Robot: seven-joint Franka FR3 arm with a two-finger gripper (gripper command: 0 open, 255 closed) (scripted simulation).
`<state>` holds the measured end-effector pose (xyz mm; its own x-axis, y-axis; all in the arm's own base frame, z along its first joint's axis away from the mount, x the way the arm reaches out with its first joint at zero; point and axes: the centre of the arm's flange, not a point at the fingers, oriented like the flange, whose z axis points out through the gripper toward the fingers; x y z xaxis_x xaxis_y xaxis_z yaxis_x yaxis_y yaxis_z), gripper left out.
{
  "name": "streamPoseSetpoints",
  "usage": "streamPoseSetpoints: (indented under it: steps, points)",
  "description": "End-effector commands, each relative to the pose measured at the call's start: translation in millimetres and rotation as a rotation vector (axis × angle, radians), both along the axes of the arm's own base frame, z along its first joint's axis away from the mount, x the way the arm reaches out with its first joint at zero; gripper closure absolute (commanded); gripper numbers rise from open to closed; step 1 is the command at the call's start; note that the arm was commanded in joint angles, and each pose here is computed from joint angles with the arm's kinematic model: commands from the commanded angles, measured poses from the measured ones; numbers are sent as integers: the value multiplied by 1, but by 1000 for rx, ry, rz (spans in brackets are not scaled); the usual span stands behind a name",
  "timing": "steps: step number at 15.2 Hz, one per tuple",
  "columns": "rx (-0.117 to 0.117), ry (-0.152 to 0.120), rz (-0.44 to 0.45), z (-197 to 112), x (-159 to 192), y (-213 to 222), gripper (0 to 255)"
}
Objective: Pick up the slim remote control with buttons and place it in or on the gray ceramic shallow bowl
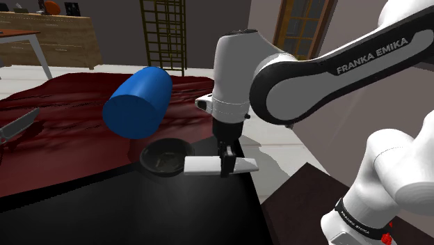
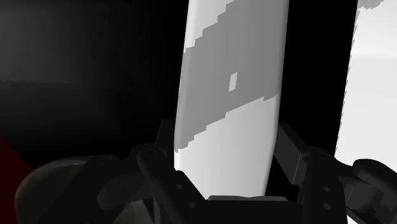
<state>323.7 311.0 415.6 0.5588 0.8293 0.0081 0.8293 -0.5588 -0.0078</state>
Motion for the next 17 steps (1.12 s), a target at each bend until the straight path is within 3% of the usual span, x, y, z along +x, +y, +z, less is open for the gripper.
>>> streamPoseSetpoints:
  steps: [1,17]
  points:
    - [0,0,0,1,24,6,255]
    - [0,0,0,3,220,63,255]
